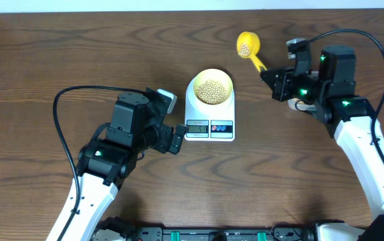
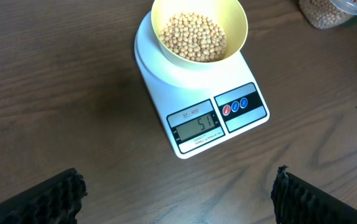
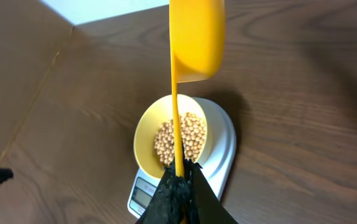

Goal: Scoop item into bowl and weigh 50g on scale
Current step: 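Carry the scoop right back to the soybean tub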

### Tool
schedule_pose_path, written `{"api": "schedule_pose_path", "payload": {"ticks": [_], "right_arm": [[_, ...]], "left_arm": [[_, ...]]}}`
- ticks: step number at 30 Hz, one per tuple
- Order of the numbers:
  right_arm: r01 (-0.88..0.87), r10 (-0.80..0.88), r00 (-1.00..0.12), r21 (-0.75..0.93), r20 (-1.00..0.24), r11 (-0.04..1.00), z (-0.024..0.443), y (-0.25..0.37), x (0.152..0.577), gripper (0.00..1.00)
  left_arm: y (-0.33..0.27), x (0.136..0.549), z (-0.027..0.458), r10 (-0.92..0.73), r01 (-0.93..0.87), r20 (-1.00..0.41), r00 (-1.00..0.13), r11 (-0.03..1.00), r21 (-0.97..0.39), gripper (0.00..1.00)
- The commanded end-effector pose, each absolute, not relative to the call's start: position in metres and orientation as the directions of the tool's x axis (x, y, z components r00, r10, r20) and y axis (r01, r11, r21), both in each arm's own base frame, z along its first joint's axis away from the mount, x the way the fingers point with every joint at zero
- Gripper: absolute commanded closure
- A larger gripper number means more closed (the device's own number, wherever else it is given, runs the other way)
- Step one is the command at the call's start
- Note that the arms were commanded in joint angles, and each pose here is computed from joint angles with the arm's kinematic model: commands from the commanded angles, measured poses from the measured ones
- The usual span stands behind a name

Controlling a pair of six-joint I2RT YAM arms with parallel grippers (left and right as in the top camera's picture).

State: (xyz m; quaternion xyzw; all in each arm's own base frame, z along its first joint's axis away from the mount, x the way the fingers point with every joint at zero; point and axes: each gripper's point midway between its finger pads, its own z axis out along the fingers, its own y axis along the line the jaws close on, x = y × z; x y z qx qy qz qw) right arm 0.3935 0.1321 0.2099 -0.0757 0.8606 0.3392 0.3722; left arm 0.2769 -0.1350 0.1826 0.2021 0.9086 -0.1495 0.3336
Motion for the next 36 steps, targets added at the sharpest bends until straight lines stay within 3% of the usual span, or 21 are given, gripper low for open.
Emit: {"api": "schedule_pose_path", "payload": {"ticks": [1, 14, 26, 36], "right_arm": [[-0.322, 0.207, -0.708, 0.569, -0.676, 0.757, 0.222, 0.113, 0.396, 0.98], [-0.066, 0.399, -0.722, 0.631, -0.565, 0.773, 0.207, 0.036, 0.396, 0.99], [0.26, 0.519, -0.738, 0.528, -0.431, 0.808, 0.161, -0.024, 0.367, 0.99], [0.231, 0.405, -0.804, 0.399, -0.436, 0.887, 0.145, -0.032, 0.349, 0.99]], "left_arm": [[-0.133, 0.279, 0.183, 0.27, 0.464, -0.67, -0.691, 0.876, -0.127, 0.02], [-0.133, 0.279, 0.183, 0.27, 0.464, -0.67, -0.691, 0.876, -0.127, 0.02], [-0.133, 0.279, 0.183, 0.27, 0.465, -0.67, -0.691, 0.876, -0.127, 0.02], [-0.133, 0.279, 0.183, 0.27, 0.465, -0.67, -0.691, 0.876, -0.127, 0.02]]}}
